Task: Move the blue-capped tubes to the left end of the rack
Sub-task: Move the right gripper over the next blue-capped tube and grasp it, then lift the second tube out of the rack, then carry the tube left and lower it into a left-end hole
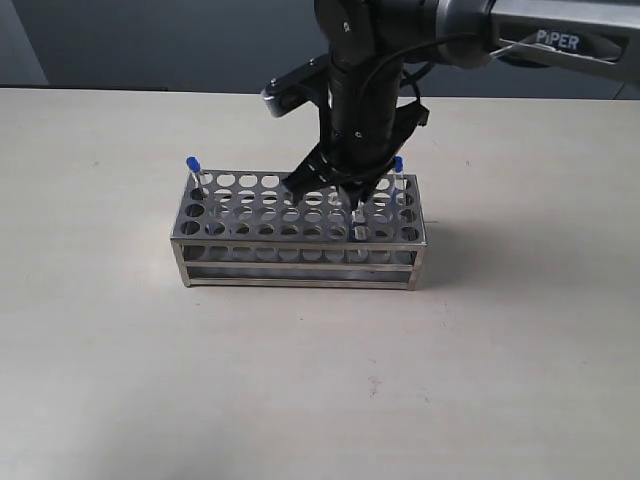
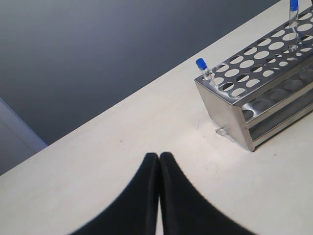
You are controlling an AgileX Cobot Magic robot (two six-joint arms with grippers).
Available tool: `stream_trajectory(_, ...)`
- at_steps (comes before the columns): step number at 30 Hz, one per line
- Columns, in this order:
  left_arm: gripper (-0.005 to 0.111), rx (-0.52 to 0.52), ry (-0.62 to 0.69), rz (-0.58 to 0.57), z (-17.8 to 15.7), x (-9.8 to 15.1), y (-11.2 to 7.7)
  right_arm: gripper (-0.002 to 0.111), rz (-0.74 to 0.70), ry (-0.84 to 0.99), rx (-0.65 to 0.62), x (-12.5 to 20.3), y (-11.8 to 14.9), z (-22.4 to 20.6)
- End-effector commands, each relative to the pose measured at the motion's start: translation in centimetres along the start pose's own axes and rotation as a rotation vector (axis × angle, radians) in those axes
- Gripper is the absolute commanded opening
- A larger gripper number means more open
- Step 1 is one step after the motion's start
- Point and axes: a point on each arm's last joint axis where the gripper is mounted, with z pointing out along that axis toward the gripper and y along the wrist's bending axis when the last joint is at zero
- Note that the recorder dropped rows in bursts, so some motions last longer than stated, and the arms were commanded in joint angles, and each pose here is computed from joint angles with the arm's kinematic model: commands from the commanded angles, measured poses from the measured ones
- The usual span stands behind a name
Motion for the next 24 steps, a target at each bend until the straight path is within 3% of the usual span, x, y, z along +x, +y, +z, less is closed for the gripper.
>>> stream_trajectory(1, 0.001, 0.003, -0.012, -0.003, 0.0, -0.2, 0.0, 0.002, 0.009, -0.075, 0.014, 0.5, -0.6, -3.5)
stream_trajectory(11, 0.001, 0.003, -0.012, -0.003, 0.0, -0.2, 0.0, 0.002, -0.038, -0.283, 0.011, 1.6, 1.0, -10.6)
stream_trajectory(24, 0.001, 0.005, -0.009, -0.009, 0.0, -0.2, 0.0, -0.001, -0.273, -0.497, -0.090, -2.4, 5.2, -11.4)
